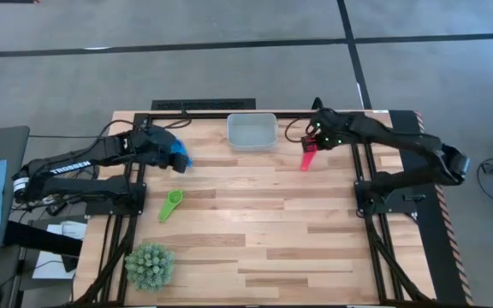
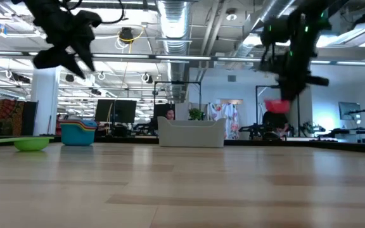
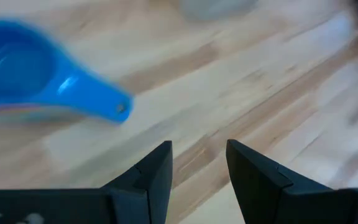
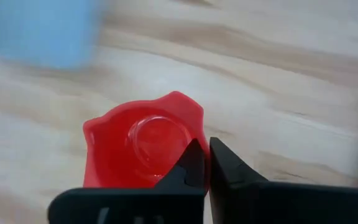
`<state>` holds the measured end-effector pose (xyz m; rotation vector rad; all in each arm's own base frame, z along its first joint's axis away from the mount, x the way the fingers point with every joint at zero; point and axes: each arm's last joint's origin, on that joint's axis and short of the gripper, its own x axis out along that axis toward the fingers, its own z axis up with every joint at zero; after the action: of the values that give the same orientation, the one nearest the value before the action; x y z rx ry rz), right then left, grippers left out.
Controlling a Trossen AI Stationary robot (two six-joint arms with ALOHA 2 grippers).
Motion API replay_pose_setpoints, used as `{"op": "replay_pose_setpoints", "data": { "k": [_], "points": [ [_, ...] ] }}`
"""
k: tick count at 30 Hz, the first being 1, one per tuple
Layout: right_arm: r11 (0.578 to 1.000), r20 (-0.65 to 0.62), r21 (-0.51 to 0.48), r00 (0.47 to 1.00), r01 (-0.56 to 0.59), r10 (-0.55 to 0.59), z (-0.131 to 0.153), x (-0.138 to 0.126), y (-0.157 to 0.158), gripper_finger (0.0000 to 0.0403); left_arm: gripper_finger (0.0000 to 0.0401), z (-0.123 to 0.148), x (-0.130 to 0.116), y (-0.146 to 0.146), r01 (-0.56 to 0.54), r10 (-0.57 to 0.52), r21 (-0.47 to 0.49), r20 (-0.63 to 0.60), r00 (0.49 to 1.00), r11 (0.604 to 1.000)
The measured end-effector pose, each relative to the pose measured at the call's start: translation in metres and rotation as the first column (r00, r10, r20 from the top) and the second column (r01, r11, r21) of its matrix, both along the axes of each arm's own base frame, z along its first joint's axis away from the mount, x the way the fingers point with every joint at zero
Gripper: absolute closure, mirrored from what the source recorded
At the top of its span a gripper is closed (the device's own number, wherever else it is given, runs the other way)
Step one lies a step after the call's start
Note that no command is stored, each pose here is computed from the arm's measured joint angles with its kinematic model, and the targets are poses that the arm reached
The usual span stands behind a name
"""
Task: Nest measuring cups in basket
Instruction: Stack the red measuring cup on the blue measuring cup
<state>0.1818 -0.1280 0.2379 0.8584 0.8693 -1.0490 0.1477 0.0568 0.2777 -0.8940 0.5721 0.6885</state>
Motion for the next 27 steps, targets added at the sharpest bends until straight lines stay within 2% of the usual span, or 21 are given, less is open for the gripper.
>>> {"op": "replay_pose_setpoints", "data": {
  "k": [5,9,13,17,22,27],
  "points": [
    [0.993,0.215,-0.099,0.973,-0.06,0.081,0.032,0.033,0.017,0.0393,0.0262,0.01,0.028,0.01,0.046,-0.064,0.104,0.173,0.983,0.994],
    [0.978,0.299,-0.179,0.942,-0.104,0.154,0.043,0.071,0.019,0.0395,0.0262,0.012,0.055,0.017,0.138,-0.182,0.162,0.297,0.938,0.977],
    [0.958,0.311,-0.232,0.92,-0.168,0.237,0.051,0.112,0.013,0.0392,0.0262,0.011,0.074,0.022,0.171,-0.224,0.17,0.37,0.902,0.97],
    [0.934,0.292,-0.272,0.905,-0.233,0.311,0.057,0.151,0.01,0.0392,0.0262,0.01,0.082,0.023,0.176,-0.224,0.152,0.415,0.882,0.973],
    [0.91,0.325,-0.305,0.867,-0.282,0.377,0.071,0.193,0.005,0.0387,0.0262,0.011,0.085,0.015,0.155,-0.222,0.191,0.409,0.885,0.969],
    [0.885,0.339,-0.326,0.833,-0.332,0.437,0.079,0.222,0.0,0.0388,0.0262,0.011,0.087,0.01,0.129,-0.208,0.216,0.395,0.895,0.968]
  ]
}}
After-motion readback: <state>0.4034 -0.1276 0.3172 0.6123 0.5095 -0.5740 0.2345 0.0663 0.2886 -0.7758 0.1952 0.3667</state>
